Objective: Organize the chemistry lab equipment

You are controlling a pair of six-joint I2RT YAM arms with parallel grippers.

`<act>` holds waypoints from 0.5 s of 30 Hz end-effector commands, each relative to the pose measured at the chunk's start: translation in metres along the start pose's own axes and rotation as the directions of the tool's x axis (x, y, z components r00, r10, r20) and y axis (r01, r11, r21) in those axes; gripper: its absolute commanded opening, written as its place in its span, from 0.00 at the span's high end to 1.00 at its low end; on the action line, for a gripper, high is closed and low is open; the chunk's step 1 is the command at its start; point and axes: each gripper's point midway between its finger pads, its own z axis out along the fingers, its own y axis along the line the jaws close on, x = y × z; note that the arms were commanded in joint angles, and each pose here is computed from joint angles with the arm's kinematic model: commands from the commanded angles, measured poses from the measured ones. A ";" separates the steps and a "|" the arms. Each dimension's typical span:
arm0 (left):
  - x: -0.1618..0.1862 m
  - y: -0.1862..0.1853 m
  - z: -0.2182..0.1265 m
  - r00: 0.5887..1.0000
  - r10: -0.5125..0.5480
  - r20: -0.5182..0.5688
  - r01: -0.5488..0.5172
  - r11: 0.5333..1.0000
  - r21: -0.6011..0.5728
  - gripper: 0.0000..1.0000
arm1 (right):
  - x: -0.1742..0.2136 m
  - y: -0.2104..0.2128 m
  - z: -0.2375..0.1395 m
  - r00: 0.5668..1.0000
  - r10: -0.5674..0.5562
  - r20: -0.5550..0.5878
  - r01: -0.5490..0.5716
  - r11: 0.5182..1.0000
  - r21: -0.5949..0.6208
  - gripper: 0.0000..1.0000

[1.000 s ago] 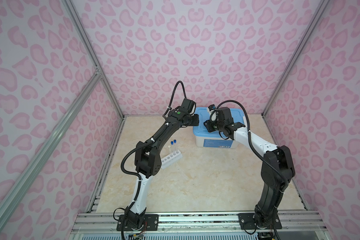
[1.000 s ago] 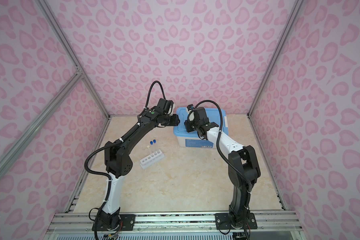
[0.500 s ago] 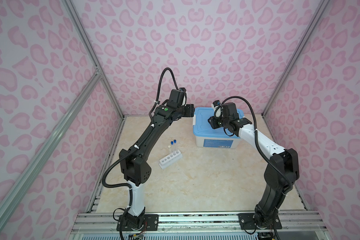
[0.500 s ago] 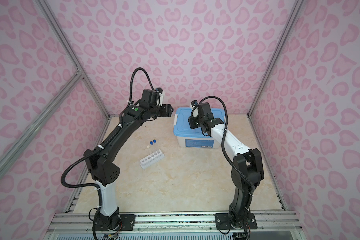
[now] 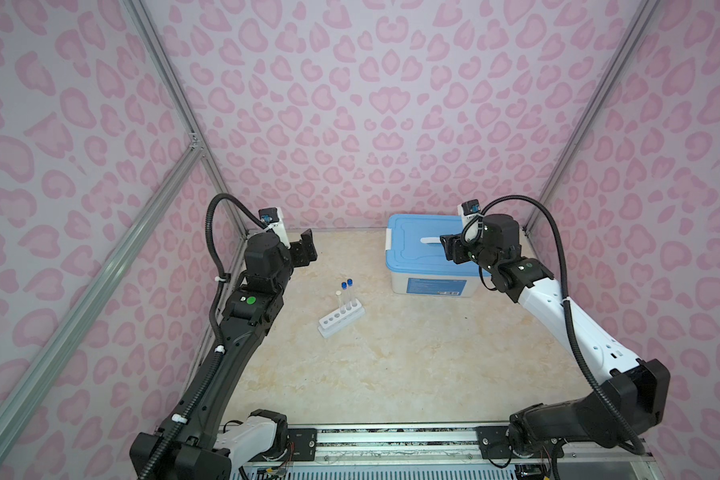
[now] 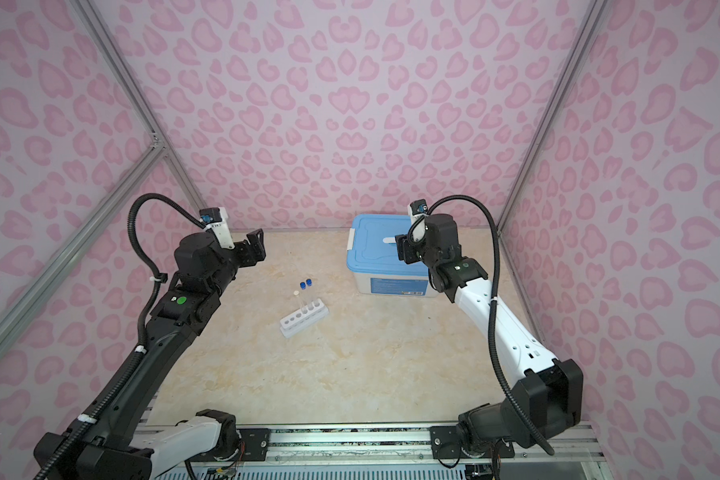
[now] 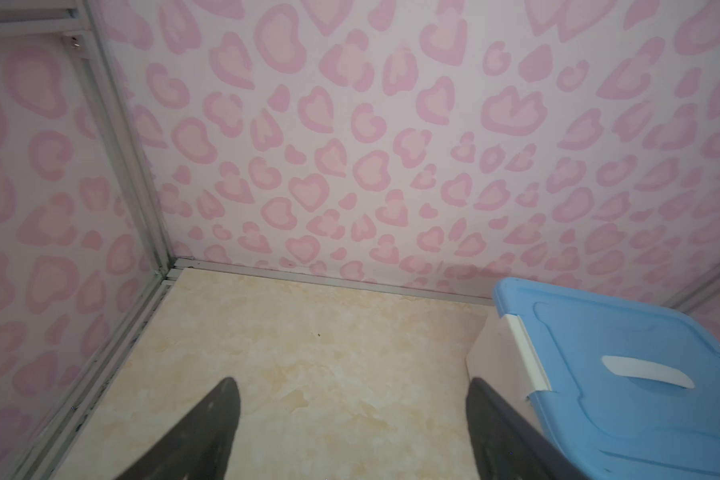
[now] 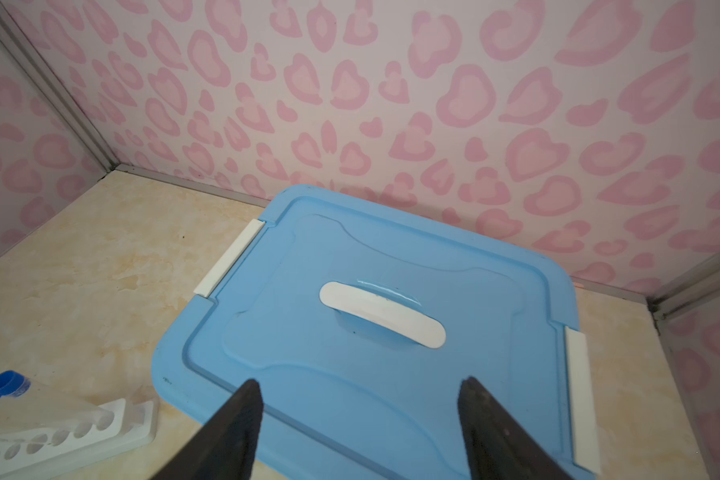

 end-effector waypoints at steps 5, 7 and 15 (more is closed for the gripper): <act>0.028 0.069 -0.027 0.989 -0.049 0.137 0.078 0.972 -0.221 0.02 | 0.025 -0.057 -0.054 0.988 0.051 0.147 -0.090 0.959 0.268 0.08; 0.043 0.081 -0.030 0.985 -0.058 0.164 0.098 0.964 -0.247 0.02 | 0.045 -0.072 -0.066 0.985 0.068 0.156 -0.117 0.936 0.331 0.06; 0.103 0.113 -0.020 0.985 0.028 0.169 0.038 0.927 -0.374 0.02 | 0.129 -0.129 -0.090 0.975 0.158 0.158 -0.220 0.802 0.555 0.05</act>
